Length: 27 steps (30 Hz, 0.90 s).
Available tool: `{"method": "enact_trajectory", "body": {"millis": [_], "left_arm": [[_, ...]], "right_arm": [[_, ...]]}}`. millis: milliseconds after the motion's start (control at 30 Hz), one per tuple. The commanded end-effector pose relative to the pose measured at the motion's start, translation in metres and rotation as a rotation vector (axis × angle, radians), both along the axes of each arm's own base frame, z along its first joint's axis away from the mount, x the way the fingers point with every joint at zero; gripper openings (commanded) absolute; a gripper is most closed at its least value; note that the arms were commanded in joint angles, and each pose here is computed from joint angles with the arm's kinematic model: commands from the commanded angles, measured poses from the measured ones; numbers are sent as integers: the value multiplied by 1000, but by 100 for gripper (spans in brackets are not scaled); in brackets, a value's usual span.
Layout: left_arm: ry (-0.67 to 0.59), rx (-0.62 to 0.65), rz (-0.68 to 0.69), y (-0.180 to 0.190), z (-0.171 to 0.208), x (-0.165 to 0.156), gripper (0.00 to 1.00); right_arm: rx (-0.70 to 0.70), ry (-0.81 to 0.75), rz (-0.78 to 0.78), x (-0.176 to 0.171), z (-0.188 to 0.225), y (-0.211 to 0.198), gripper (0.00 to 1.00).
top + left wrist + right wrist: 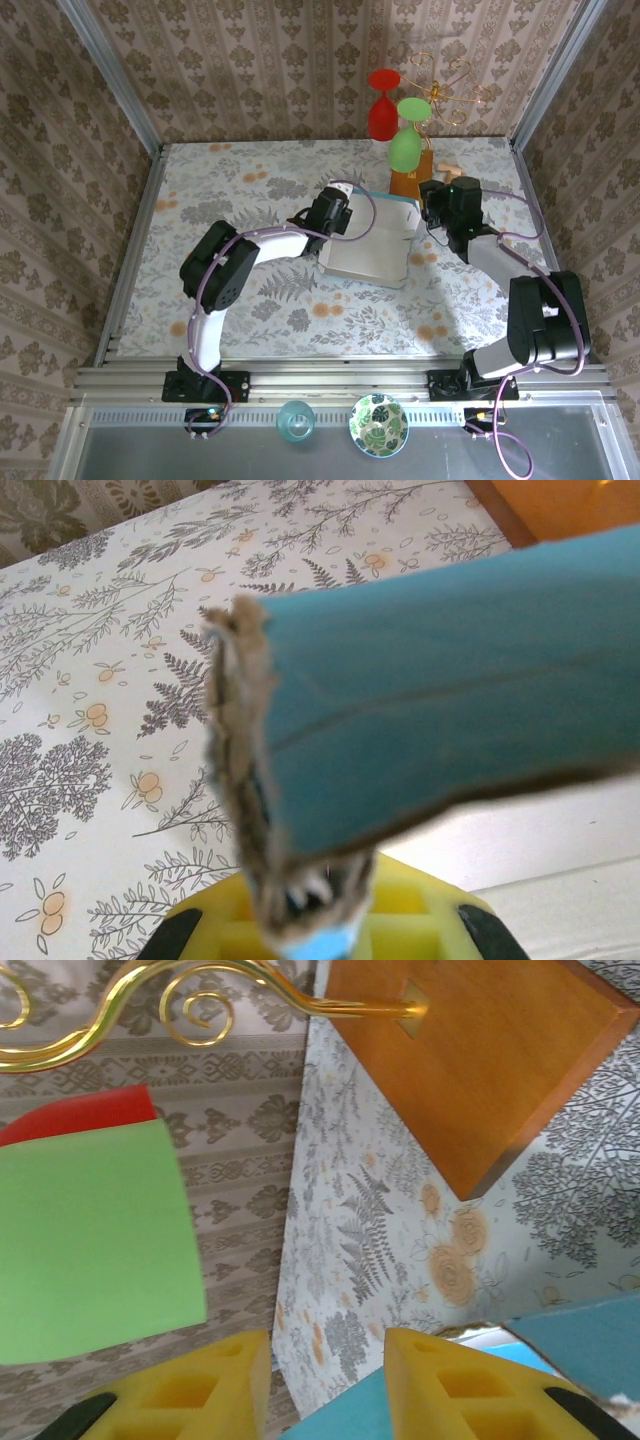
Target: Fold the paper box
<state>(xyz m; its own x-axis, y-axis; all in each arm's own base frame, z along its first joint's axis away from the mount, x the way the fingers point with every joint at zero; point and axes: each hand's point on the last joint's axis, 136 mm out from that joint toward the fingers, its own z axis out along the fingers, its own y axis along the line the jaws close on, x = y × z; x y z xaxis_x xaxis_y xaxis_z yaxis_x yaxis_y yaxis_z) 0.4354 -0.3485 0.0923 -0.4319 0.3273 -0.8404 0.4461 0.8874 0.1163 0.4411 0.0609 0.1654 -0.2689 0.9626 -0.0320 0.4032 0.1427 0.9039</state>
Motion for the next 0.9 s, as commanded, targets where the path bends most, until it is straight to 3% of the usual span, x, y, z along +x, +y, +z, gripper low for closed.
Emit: {"method": "enact_trajectory", "body": {"millis": [0, 533, 767, 867], "left_arm": [[15, 14, 22, -3, -9, 2, 0], [35, 1, 28, -5, -17, 0, 0], [34, -5, 19, 1, -15, 0, 0], [36, -9, 0, -1, -15, -1, 0]], "right_arm": [[-21, -17, 32, 5, 4, 8, 36], [-17, -5, 59, -6, 1, 19, 40], [-215, -126, 98, -48, 43, -24, 43], [-291, -127, 107, -63, 37, -52, 40]]}}
